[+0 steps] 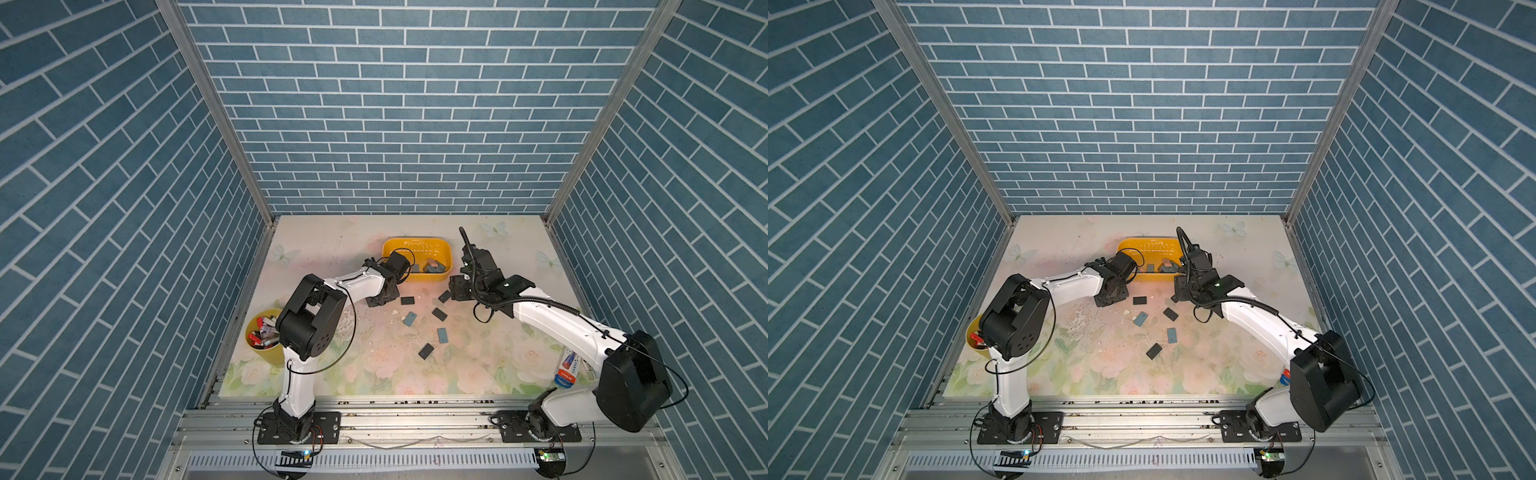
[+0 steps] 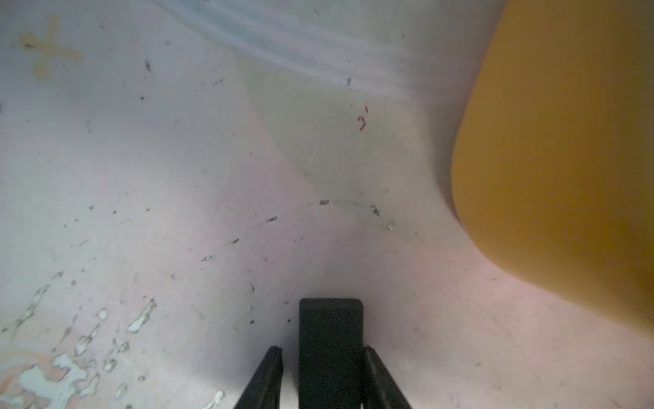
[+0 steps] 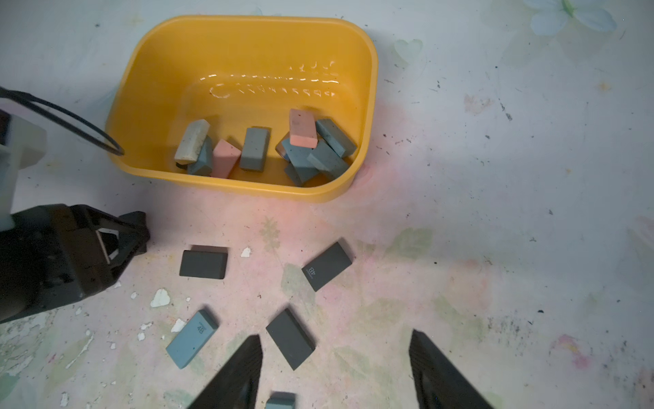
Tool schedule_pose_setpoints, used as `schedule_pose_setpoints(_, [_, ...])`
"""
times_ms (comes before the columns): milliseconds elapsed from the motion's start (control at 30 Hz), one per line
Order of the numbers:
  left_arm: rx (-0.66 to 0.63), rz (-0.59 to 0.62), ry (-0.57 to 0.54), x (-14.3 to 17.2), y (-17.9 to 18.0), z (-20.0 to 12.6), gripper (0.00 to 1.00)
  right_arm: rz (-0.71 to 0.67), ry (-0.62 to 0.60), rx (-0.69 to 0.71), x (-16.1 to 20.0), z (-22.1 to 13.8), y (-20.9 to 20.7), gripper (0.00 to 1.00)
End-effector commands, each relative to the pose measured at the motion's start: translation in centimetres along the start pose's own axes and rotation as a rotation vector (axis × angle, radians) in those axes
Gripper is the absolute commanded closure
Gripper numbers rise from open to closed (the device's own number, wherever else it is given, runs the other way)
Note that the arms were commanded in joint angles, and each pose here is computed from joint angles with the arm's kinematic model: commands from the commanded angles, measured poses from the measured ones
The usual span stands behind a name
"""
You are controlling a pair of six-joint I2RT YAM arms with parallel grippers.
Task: Put the eraser in the storage box
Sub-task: Pick up the eraser from the center of the board.
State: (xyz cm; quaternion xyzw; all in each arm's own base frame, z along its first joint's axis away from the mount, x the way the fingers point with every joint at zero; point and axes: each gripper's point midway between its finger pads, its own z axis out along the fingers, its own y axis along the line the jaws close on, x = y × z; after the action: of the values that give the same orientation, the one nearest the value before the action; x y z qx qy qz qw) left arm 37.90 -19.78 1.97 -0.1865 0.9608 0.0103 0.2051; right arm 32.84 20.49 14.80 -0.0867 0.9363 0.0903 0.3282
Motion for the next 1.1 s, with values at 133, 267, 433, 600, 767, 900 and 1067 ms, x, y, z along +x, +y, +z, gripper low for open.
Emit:
schedule_pose_setpoints(133, [-0.060, 0.066, 0.028, 1.7, 1.9, 0.9, 0.70, 0.000, 0.129, 0.052, 1.5, 1.1, -0.2, 0.32])
schedule_pose_setpoints(267, [-0.052, 0.083, 0.036, 2.0, 2.2, 0.6, 0.74, -0.003, 0.189, 0.029, 2.3, 2.1, 0.5, 0.32])
schedule_pose_setpoints(433, [-0.041, 0.098, 0.026, 1.9, 2.7, -0.5, 0.77, -0.004, 0.253, 0.026, 3.4, 3.2, 0.8, 0.33])
schedule_pose_setpoints(600, [-0.027, 0.109, 0.005, 1.5, 3.3, -2.2, 0.79, -0.013, 0.300, 0.021, 4.1, 3.9, 1.1, 0.35])
schedule_pose_setpoints(767, [-0.011, 0.120, -0.016, 0.9, 3.6, -3.9, 0.81, -0.025, 0.348, -0.015, 4.9, 4.5, 1.8, 0.37])
schedule_pose_setpoints(900, [0.009, 0.123, -0.039, 0.2, 3.6, -5.3, 0.81, -0.030, 0.386, -0.055, 5.6, 4.9, 2.6, 0.38])
schedule_pose_setpoints(1067, [0.019, 0.138, -0.051, -0.4, 3.5, -6.5, 0.81, -0.037, 0.440, -0.081, 6.6, 5.6, 3.2, 0.40])
